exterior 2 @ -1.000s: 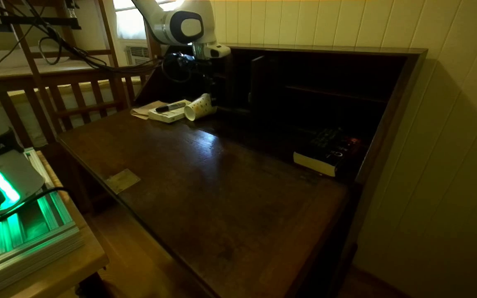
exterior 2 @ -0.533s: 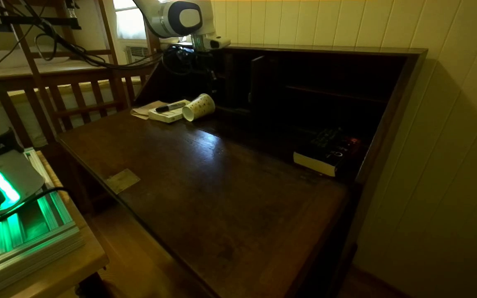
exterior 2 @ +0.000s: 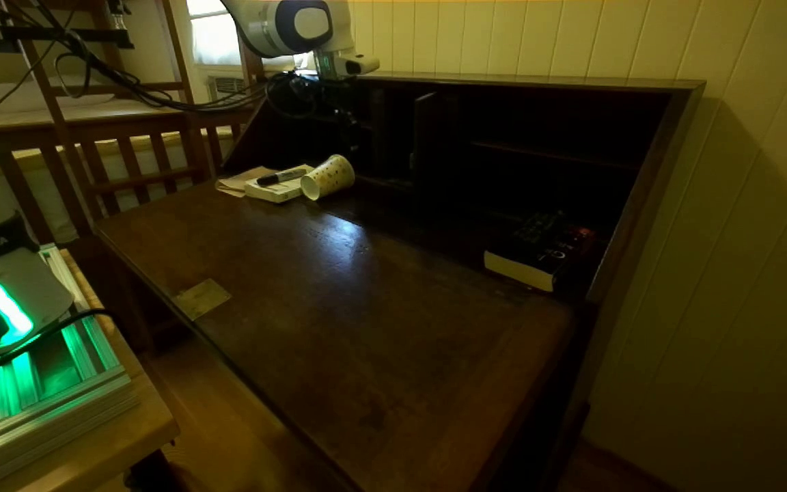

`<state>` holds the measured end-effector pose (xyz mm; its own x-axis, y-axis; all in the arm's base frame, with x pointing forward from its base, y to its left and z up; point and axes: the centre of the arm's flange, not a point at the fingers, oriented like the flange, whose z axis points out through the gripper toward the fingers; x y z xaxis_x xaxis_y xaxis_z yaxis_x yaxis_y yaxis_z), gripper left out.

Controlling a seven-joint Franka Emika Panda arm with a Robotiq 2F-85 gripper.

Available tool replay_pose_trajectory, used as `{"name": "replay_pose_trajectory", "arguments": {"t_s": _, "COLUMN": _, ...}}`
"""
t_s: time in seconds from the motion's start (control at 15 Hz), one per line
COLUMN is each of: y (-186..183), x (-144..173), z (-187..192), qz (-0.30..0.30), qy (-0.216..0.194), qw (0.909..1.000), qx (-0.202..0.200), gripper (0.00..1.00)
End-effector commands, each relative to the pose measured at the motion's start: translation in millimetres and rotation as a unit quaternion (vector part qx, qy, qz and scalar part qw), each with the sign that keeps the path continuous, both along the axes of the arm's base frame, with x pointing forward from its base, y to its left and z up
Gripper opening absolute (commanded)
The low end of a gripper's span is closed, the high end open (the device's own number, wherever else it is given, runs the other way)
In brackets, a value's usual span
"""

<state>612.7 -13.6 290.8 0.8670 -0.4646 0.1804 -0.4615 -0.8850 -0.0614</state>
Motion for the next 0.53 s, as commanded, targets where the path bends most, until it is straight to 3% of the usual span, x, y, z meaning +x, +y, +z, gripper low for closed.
{"name": "replay_pose_trajectory", "arguments": {"t_s": 0.0, "y": -2, "x": 5, "z": -3, "qz": -0.004, "qy": 0.025, "qw": 0.9995, "qx": 0.021, "gripper": 0.68}}
{"name": "replay_pose_trajectory", "arguments": {"t_s": 0.27, "y": -3, "x": 9, "z": -13, "qz": 0.004, "qy": 0.067, "qw": 0.9970, "qx": 0.038, "gripper": 0.96}}
{"name": "replay_pose_trajectory", "arguments": {"t_s": 0.47, "y": -5, "x": 10, "z": -20, "qz": 0.007, "qy": 0.085, "qw": 0.9956, "qx": 0.039, "gripper": 1.00}}
